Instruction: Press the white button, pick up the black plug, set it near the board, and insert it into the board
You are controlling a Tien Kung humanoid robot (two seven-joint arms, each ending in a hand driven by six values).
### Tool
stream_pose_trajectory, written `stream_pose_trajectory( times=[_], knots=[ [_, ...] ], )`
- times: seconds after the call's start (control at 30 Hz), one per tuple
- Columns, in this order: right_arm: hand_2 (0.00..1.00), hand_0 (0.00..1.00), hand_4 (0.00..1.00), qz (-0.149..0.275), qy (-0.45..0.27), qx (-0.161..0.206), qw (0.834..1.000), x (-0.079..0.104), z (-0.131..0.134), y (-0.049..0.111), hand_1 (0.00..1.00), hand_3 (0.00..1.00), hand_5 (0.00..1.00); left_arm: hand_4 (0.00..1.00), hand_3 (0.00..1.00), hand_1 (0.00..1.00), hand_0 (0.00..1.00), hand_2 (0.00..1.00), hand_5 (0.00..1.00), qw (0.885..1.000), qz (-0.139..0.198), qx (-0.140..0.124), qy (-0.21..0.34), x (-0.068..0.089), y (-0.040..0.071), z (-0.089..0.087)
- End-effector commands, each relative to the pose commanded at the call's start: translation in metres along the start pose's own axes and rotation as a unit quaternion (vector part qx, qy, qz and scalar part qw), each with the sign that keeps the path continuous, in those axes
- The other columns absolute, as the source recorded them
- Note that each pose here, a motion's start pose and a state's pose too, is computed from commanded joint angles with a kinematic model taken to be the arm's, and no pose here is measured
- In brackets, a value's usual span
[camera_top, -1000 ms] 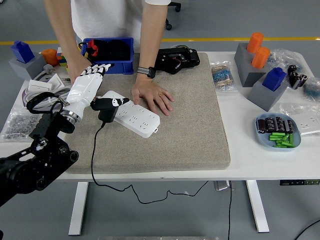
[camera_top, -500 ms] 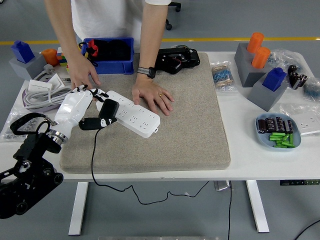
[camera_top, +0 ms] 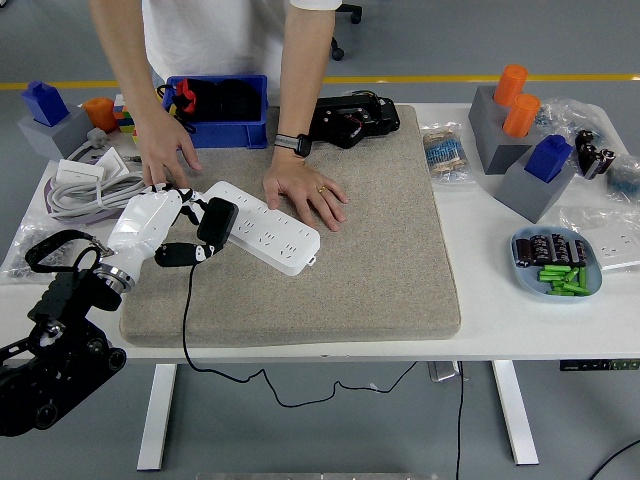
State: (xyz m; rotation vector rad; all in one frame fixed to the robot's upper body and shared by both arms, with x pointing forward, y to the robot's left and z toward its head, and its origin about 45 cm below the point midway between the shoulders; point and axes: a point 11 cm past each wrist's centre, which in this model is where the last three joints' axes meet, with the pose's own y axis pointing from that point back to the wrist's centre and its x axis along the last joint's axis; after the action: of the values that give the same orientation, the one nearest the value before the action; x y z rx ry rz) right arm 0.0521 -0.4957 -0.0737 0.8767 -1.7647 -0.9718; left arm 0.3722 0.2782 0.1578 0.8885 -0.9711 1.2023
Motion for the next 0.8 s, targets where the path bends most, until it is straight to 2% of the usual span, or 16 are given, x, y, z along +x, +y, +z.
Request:
stream_pose_trajectory(
  times=[0.1, 0.13, 0.3, 0.33, 0.8],
  knots=[
    [0.626, 0.703, 0.656, 0.000, 0.000, 0.001, 1.000, 0.000, 0.000, 0.000, 0.616, 0.599, 0.348, 0.925, 0.553, 0.581, 0.843, 0.522, 0.273, 1.000, -0.002, 0.002, 0.000, -0.001, -0.001, 0.000],
    [0.626, 0.701, 0.655, 0.000, 0.000, 0.001, 1.000, 0.000, 0.000, 0.000, 0.616, 0.600, 0.346, 0.921, 0.568, 0.601, 0.843, 0.582, 0.266, 1.000, -0.002, 0.002, 0.000, -0.001, -0.002, 0.000],
    [0.626, 0.701, 0.655, 0.000, 0.000, 0.001, 1.000, 0.000, 0.000, 0.000, 0.616, 0.600, 0.346, 0.921, 0.568, 0.601, 0.843, 0.582, 0.266, 1.000, 0.000, -0.002, 0.000, 0.000, -0.003, 0.003],
    [0.626, 0.702, 0.656, 0.000, 0.001, 0.001, 1.000, 0.000, 0.000, 0.000, 0.615, 0.599, 0.346, 0.920, 0.588, 0.627, 0.844, 0.623, 0.263, 1.000, 0.000, -0.002, 0.000, 0.000, -0.003, 0.003],
    [0.625, 0.699, 0.653, 0.000, 0.002, 0.001, 1.000, 0.001, -0.001, 0.000, 0.613, 0.599, 0.342, 0.921, 0.602, 0.631, 0.844, 0.632, 0.263, 1.000, -0.001, -0.014, 0.001, 0.000, -0.002, 0.011]
  ],
)
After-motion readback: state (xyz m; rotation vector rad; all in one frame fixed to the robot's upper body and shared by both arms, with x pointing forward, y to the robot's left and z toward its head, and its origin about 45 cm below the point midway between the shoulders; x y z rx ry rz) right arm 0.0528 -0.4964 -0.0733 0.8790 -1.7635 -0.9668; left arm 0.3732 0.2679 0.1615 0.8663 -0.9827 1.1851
